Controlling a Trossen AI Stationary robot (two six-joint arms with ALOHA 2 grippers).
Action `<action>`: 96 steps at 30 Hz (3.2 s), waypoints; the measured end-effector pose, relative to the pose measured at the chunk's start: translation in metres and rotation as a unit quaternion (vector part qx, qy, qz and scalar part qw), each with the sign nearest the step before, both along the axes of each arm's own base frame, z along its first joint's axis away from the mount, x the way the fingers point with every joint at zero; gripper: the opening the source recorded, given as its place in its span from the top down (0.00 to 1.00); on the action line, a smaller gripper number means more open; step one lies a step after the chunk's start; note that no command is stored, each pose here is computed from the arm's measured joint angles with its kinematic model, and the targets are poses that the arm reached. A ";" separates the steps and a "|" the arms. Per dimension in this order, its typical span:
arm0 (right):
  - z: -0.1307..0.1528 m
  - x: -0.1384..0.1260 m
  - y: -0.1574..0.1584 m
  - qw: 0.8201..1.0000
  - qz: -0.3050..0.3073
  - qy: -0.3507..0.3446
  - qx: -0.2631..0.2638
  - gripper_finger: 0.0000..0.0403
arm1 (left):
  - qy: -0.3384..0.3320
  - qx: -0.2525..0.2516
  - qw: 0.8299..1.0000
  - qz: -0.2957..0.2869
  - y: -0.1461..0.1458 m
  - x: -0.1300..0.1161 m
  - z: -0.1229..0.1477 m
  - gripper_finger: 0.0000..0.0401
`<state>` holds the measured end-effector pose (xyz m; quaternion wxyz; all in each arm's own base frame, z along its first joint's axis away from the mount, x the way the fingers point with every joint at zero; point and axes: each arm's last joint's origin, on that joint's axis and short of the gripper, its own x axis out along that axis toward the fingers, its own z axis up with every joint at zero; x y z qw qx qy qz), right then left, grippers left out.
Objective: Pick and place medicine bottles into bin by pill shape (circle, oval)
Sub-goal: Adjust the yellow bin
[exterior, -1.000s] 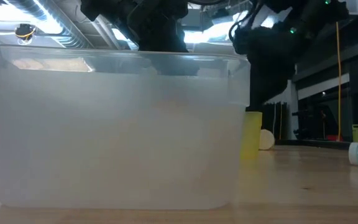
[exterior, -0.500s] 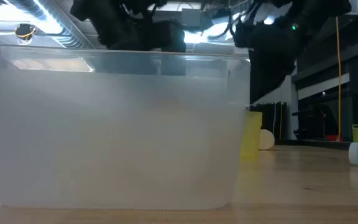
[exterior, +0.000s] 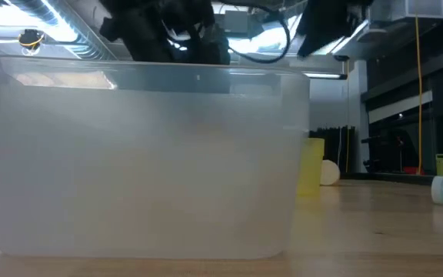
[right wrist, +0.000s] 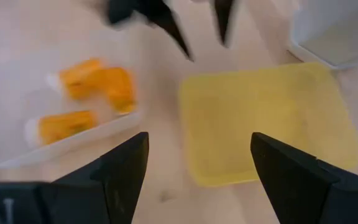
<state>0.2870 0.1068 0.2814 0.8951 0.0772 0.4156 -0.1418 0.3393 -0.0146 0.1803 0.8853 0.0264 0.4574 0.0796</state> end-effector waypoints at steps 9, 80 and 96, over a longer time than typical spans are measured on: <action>0.026 -0.021 0.047 0.997 0.069 -0.027 -0.021 0.29 | -0.009 -0.010 1.000 0.008 -0.001 0.012 -0.019 0.47; 0.023 -0.042 0.067 0.998 0.040 -0.029 -0.044 0.29 | -0.088 -0.036 0.994 -0.062 0.013 0.062 0.021 0.47; 0.023 -0.055 0.083 0.997 0.064 -0.033 -0.035 0.29 | -0.053 -0.047 0.996 -0.044 0.017 0.056 0.017 0.47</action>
